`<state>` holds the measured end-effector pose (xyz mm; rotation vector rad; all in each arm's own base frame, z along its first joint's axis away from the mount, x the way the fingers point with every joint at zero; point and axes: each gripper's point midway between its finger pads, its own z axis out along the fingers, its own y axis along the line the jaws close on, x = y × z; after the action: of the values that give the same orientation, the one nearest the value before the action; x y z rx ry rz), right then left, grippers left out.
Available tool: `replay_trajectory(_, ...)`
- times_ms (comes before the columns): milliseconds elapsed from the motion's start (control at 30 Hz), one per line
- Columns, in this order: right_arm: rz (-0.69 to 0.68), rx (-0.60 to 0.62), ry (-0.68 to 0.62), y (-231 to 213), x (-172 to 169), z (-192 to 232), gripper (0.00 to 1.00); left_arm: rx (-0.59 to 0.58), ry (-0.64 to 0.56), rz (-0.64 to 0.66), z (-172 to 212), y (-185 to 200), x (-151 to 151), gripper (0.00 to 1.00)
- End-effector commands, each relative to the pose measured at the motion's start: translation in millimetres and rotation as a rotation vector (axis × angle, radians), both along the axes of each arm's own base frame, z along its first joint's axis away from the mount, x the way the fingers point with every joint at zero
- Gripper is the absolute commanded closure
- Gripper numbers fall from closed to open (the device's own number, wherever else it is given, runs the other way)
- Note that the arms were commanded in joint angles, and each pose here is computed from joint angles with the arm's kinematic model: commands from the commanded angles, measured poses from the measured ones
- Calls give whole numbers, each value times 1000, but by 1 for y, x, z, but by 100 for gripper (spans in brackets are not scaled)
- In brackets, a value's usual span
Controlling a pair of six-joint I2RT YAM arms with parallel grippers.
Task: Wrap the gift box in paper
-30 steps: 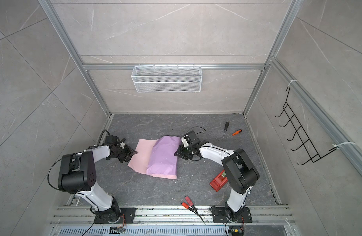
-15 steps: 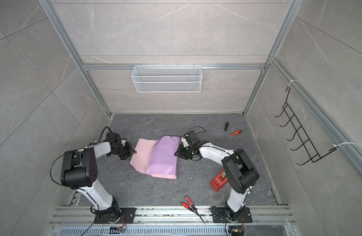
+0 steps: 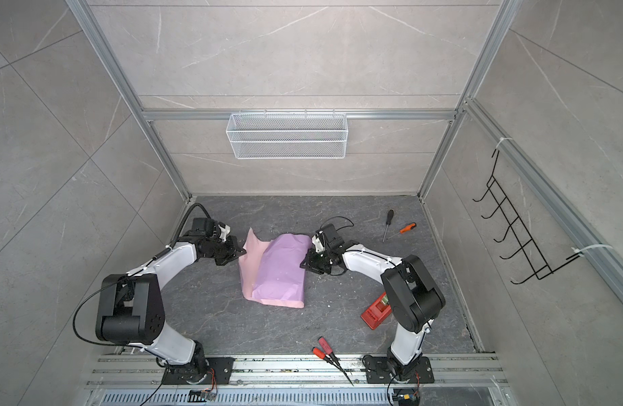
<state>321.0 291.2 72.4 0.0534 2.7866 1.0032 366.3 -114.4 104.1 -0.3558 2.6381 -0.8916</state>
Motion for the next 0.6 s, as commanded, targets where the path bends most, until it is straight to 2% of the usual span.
replay_trajectory(0, -14, -317, 261, -56, -56, -85, 73, -5, -48, -83, 21, -17, -3, 100)
replay_trajectory(567, -17, -330, 268, -58, -57, -85, 73, 31, -41, -308, 20, -90, -26, 100)
